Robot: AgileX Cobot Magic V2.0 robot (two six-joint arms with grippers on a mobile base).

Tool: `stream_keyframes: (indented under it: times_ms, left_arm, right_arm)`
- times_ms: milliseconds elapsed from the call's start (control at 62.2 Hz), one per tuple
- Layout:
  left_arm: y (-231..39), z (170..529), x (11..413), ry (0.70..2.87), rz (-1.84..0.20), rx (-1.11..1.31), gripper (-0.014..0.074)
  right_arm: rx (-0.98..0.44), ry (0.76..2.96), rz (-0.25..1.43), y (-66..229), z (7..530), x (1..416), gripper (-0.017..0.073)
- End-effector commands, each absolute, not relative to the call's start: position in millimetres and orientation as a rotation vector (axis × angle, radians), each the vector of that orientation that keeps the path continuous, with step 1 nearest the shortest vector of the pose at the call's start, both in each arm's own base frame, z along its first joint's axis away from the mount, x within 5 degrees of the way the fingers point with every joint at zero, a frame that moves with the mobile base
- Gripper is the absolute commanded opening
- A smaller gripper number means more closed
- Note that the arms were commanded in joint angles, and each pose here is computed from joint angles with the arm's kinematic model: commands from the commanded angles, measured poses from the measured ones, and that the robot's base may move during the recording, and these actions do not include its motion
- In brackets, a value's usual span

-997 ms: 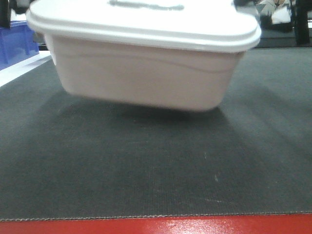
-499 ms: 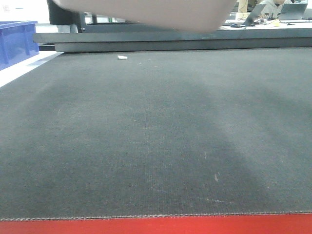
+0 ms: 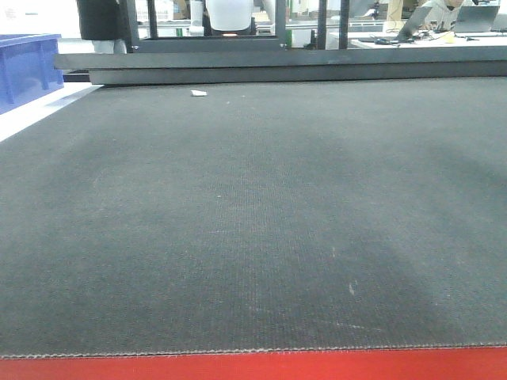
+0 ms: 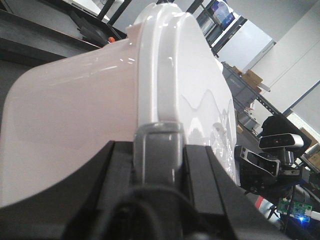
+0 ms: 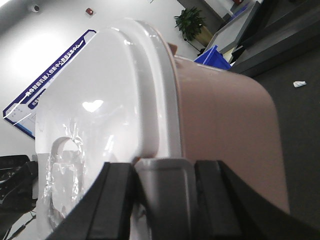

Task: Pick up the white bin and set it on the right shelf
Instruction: 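Hold the bin with both grippers while driving away from the table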

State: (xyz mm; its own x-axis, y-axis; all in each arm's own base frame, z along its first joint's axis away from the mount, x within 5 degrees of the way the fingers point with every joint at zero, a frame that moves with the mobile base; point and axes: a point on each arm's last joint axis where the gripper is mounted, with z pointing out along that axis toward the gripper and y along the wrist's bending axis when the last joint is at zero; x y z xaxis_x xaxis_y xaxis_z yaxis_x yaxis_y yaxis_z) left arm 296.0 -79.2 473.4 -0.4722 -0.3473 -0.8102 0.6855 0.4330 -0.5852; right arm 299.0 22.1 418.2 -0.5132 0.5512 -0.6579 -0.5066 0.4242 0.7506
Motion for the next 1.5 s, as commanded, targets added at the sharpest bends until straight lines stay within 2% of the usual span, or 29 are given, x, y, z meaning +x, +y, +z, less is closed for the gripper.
stream_keyframes:
  times_ms: [0,386,1479]
  left_arm:
    - [-110.5,497.5,239.9,1.545,-1.559,0.708,-0.0117]
    - [-110.5,497.5,239.9,1.545,-1.559,0.708,-0.0117]
    - [-110.3,497.6,240.5,1.544,-1.555,0.7,-0.0117]
  right_arm:
    - [-0.341,1.535,1.583,52.3,450.7,255.4,0.0053]
    - [-0.257,1.54,1.526,49.0,450.3,262.7,0.0053]
    - [-0.224,1.541,1.503,47.6,450.2,265.4,0.0053]
